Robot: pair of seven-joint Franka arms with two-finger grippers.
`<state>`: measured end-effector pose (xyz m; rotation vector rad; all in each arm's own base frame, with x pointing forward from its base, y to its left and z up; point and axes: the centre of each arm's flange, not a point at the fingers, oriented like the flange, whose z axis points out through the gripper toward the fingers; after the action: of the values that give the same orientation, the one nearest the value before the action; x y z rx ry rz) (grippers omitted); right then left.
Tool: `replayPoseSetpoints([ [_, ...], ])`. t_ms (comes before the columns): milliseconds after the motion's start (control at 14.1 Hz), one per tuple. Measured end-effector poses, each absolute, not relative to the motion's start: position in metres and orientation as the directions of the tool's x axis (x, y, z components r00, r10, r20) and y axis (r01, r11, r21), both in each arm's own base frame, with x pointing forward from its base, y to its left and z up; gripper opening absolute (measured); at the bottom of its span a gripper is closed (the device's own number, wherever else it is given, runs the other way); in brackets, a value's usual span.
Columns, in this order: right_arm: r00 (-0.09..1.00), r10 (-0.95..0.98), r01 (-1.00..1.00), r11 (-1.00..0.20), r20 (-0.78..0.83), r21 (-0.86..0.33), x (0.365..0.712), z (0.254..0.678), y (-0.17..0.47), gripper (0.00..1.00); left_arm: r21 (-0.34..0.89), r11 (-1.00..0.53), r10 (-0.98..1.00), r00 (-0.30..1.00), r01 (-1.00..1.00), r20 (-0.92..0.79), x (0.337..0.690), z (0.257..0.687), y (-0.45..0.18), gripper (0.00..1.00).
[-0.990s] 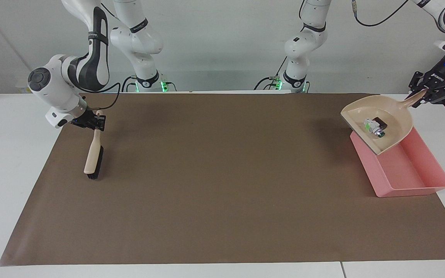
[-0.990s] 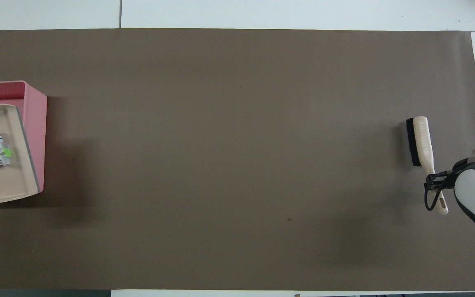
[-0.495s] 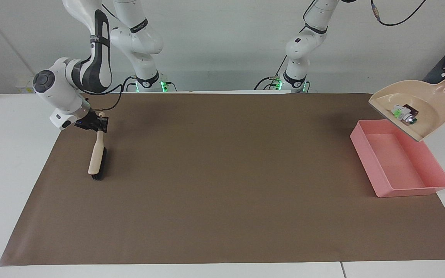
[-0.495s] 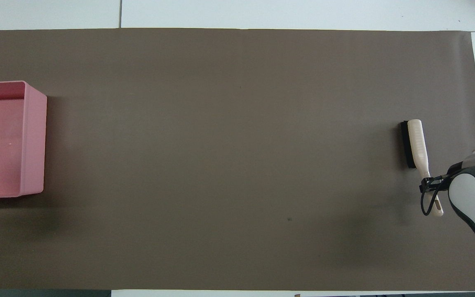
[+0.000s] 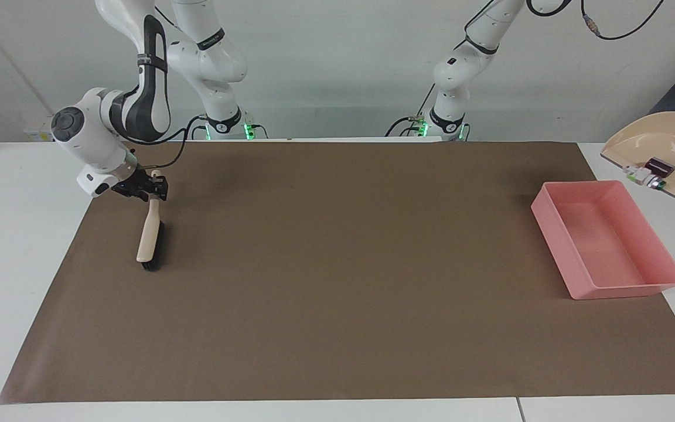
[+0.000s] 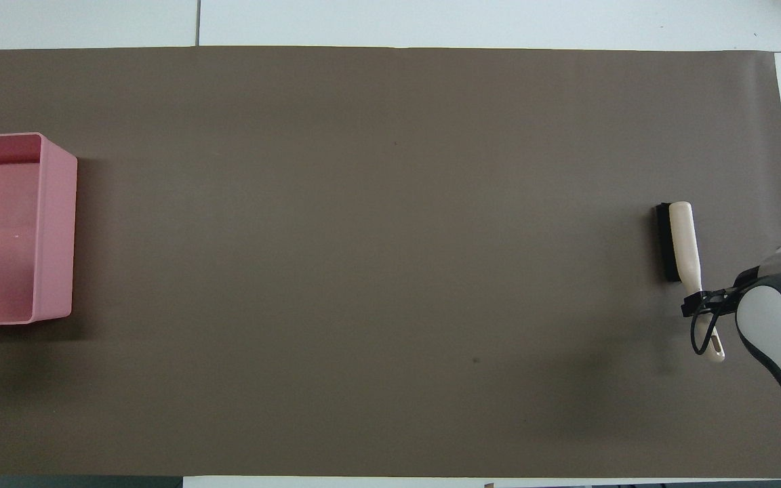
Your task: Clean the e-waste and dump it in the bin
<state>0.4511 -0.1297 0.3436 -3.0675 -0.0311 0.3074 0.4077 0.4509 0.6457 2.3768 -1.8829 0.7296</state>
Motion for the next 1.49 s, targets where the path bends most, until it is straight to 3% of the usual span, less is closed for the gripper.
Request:
replayPoseSetpoints([
  [212, 0.988, 0.055, 0.049, -0.998, -0.146, -0.044, 0.468, 0.36, -0.118, 0.97, -0.269, -0.204, -0.941, 0.114, -0.941, 0.318, 0.404, 0.646, 0.455, 0.34],
  [283, 0.991, 0.067, 0.064, -0.997, -0.119, -0.035, 0.478, 0.372, -0.11, 1.0, -0.266, -0.196, -0.946, 0.111, -0.944, 0.305, 0.404, 0.646, 0.456, 0.34],
  [778, 1.0, 0.013, 0.013, -1.0, 0.013, 0.003, 0.531, 0.464, -0.035, 1.0, -0.247, -0.142, -0.982, 0.105, -0.958, 0.155, 0.423, 0.646, 0.454, 0.34],
  [1132, 0.995, -0.094, -0.094, -0.996, 0.016, 0.001, 0.539, 0.546, -0.003, 1.0, -0.212, -0.044, -0.999, 0.04, -0.976, 0.022, 0.468, 0.637, 0.428, 0.34],
  [1486, 0.988, -0.154, -0.154, -0.988, -0.003, 0.003, 0.534, 0.595, -0.011, 1.0, -0.173, 0.064, -0.993, -0.046, -0.983, -0.107, 0.51, 0.626, 0.394, 0.34],
])
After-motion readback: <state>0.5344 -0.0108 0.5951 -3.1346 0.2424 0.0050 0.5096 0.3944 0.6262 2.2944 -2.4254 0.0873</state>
